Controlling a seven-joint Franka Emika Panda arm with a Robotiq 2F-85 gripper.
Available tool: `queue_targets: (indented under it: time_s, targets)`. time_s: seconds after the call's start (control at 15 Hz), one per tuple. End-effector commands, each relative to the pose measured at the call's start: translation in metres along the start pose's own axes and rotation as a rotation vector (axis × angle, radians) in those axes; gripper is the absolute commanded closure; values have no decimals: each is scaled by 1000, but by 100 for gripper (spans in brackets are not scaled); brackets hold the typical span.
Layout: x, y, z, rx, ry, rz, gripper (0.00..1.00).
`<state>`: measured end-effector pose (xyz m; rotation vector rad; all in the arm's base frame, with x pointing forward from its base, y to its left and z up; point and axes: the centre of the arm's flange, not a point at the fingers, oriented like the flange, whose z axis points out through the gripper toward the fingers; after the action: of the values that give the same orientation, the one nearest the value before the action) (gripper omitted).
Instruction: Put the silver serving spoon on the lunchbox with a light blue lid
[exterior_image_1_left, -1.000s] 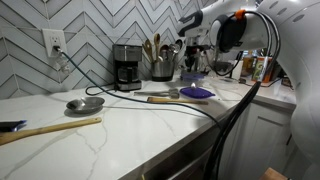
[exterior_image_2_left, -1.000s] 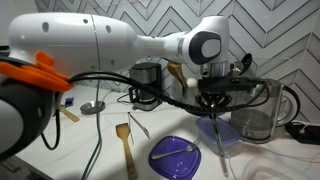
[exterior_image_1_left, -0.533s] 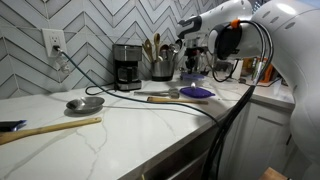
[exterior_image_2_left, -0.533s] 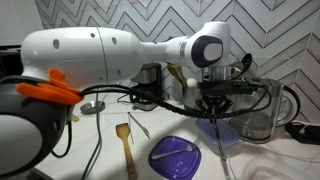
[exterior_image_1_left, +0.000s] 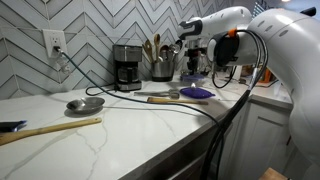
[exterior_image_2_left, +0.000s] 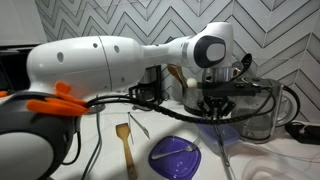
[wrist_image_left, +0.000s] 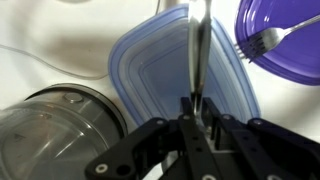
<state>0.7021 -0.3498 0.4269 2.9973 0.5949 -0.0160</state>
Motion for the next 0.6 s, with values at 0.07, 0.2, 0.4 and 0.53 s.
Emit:
queue_targets:
  time_s: [0.07, 0.2, 0.4, 0.53]
  targets:
    - [30, 34, -8, -4, 7, 7, 42]
    - [32, 33, -11, -4, 16, 8, 26]
    - [31, 27, -16, 28, 11, 43, 4]
    - [27, 16, -26, 81, 5, 119, 0]
